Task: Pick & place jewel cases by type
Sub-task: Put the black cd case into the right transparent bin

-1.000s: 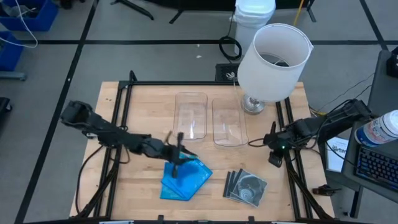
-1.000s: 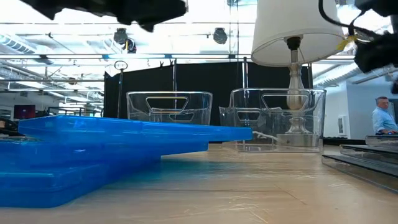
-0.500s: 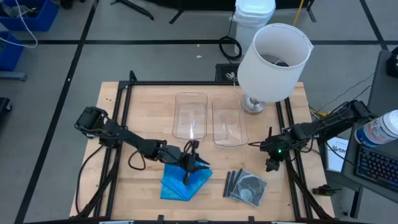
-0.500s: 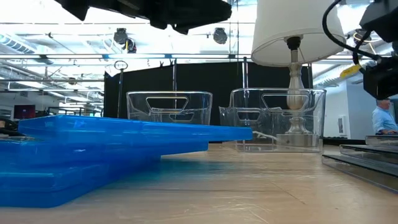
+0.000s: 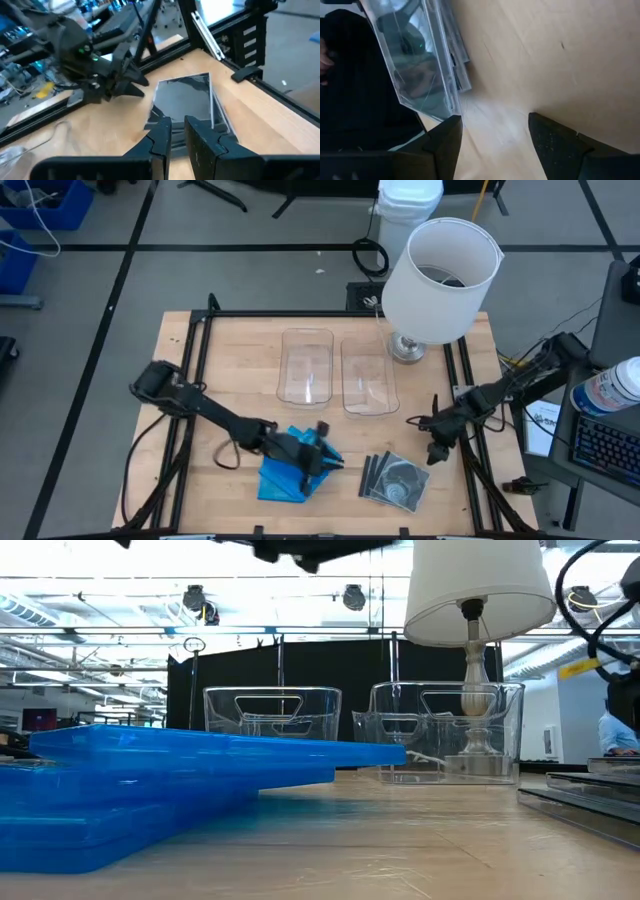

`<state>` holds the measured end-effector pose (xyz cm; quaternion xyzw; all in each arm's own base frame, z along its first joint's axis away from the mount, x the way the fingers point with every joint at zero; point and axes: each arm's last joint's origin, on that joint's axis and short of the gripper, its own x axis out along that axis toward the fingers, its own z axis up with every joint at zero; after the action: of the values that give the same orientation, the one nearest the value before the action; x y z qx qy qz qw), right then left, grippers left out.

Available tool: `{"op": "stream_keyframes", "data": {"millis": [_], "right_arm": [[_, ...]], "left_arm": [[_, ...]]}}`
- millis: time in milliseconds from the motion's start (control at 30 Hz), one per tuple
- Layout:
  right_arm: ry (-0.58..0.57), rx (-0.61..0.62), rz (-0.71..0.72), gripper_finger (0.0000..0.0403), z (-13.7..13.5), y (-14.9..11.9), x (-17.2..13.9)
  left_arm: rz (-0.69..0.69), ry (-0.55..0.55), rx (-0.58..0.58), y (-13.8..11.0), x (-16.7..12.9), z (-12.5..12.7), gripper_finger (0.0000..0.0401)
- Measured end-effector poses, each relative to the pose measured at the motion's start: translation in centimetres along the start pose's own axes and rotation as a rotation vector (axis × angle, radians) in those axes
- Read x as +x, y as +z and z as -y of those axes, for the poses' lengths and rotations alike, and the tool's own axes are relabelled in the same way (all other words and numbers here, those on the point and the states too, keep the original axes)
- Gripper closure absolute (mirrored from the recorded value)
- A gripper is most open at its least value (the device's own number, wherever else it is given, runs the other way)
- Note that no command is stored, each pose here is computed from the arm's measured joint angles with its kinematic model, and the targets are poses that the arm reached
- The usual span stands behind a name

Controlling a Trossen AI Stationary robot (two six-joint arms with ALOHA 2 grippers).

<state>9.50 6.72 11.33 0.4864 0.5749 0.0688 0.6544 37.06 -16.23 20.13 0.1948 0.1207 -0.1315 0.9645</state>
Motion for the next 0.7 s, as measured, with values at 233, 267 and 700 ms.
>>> {"op": "stream_keyframes", "data": {"millis": [233,267,700], "right_arm": [[-0.006,-0.048,0.047,0.0181,-0.3,-0.6,0.4],[-0.009,-0.054,0.054,0.0181,-0.3,-0.6,0.4],[-0.031,-0.086,0.113,0.0181,-0.3,-1.0,0.6]], "left_arm": [[-0.088,-0.136,0.071,0.9,6.7,1.2,0.0339],[-0.094,-0.168,0.073,1.2,7.5,1.2,0.0339],[-0.317,-0.398,-0.102,2.1,12.1,0.3,0.0339]]}}
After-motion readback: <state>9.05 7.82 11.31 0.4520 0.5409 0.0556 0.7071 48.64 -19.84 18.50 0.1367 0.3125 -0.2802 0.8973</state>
